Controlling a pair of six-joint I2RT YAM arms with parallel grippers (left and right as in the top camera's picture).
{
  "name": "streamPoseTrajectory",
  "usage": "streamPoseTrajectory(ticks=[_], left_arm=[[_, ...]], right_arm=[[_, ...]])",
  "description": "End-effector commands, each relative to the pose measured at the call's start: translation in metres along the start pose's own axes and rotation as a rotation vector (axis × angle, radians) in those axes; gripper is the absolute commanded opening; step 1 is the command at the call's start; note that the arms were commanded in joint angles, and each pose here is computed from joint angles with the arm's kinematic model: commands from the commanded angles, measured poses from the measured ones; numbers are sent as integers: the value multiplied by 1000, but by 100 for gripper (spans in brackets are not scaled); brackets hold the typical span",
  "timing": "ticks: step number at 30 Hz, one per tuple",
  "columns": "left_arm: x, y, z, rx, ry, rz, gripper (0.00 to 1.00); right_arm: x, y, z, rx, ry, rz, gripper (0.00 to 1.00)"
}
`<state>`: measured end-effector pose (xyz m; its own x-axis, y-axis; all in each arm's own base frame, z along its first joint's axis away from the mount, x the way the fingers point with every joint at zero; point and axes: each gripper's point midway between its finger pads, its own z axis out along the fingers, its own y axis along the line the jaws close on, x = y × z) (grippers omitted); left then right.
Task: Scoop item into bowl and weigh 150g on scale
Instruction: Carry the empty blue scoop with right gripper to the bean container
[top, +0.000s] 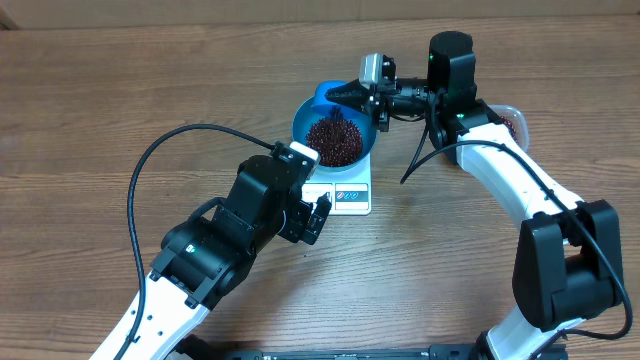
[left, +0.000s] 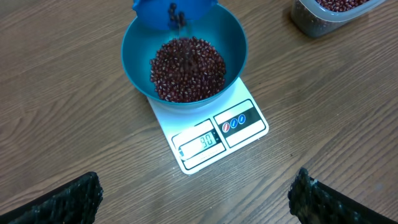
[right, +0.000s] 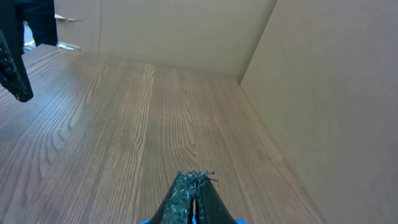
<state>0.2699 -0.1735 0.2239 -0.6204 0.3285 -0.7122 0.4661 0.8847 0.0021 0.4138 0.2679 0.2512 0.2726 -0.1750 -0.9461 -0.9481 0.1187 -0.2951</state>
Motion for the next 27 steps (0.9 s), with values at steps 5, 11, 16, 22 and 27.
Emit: streamPoseTrajectory(ticks=[5,11,16,22,27], left_arm=[[-2,3,-3,-12,-13,4,100],[-3,3,-3,-11,-17,4,100],[-3,3,-3,-12,-17,4,100],[-3,3,-3,-11,-17,4,100],[-3,3,-3,-11,-17,3,100]], right_arm=[[-19,-8,-1,7,-33,-94,4],[-20,-3,-1,-22,-45,-44,4],[-24,-6,-2,-14,-54,60,4],[-57,-29,-16,35,-156,242,4],[-75,-48,-41,83,-221,327,4]])
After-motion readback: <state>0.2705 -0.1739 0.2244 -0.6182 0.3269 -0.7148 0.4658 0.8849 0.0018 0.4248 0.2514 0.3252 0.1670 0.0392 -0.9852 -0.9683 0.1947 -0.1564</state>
